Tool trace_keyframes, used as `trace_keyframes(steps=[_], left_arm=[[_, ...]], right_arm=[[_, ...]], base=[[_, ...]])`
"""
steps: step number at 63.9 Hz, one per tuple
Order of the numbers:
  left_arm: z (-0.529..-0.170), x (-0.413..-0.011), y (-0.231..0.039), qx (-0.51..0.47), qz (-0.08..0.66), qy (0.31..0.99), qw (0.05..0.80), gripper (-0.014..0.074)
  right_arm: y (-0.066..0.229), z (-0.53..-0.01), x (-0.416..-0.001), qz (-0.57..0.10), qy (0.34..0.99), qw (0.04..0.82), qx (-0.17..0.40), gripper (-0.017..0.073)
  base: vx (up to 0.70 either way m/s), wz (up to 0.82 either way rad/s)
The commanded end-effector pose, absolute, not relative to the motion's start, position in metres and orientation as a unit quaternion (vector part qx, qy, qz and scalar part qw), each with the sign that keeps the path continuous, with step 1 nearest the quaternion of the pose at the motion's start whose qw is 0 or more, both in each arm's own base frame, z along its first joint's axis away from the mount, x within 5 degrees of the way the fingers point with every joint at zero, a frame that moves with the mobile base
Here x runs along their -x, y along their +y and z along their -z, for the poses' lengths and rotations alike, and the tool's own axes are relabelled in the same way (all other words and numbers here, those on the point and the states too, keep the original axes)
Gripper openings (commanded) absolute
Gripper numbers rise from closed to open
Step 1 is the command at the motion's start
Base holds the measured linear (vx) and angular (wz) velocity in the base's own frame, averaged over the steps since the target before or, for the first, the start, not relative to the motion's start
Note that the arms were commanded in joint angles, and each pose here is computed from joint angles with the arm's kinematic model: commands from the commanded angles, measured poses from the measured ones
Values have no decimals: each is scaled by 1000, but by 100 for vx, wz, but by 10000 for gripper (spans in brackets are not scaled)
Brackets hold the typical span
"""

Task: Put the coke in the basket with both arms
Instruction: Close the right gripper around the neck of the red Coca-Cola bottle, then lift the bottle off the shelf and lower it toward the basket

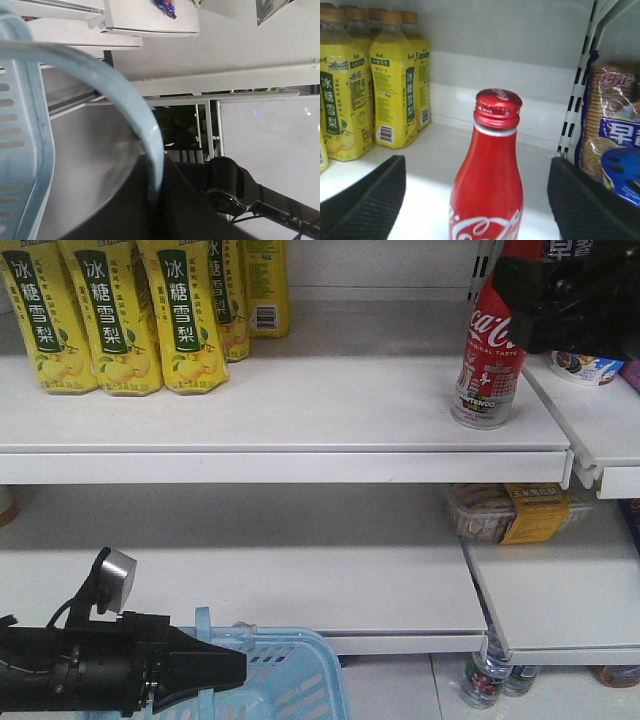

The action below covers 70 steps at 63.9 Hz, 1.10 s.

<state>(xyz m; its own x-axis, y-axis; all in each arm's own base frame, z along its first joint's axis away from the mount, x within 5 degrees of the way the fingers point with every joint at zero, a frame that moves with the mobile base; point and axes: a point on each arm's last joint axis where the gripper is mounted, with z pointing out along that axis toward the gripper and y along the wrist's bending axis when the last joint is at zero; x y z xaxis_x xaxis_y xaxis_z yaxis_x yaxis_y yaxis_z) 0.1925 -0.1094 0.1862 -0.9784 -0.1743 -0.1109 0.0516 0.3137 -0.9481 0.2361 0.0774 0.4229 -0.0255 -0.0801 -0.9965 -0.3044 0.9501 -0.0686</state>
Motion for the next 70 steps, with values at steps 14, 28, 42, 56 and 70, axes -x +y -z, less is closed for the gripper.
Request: trace_keyframes(steps=[14,28,42,56,70], left_arm=[[-207,-195,-112,41,636,762,119,-6],[-207,-195,-112,41,636,762,119,-6],[-207,-195,-112,41,636,762,119,-6],[-207,-195,-112,41,636,761,120,-6],[-207,-195,-112,41,636,761,120,-6]], right_arm=[[86,-444,-259,-91,666,729,134,563],[92,-443,-276,-101,666,728,126,494],[92,-442,-277,-117,676,719,110,89],[87,-451,-261,-115,678,718,110,-10],[73,-476,-222,-115,660,735,105,-7]], base=[[0,0],[0,0],[0,0],[0,0],[0,0]])
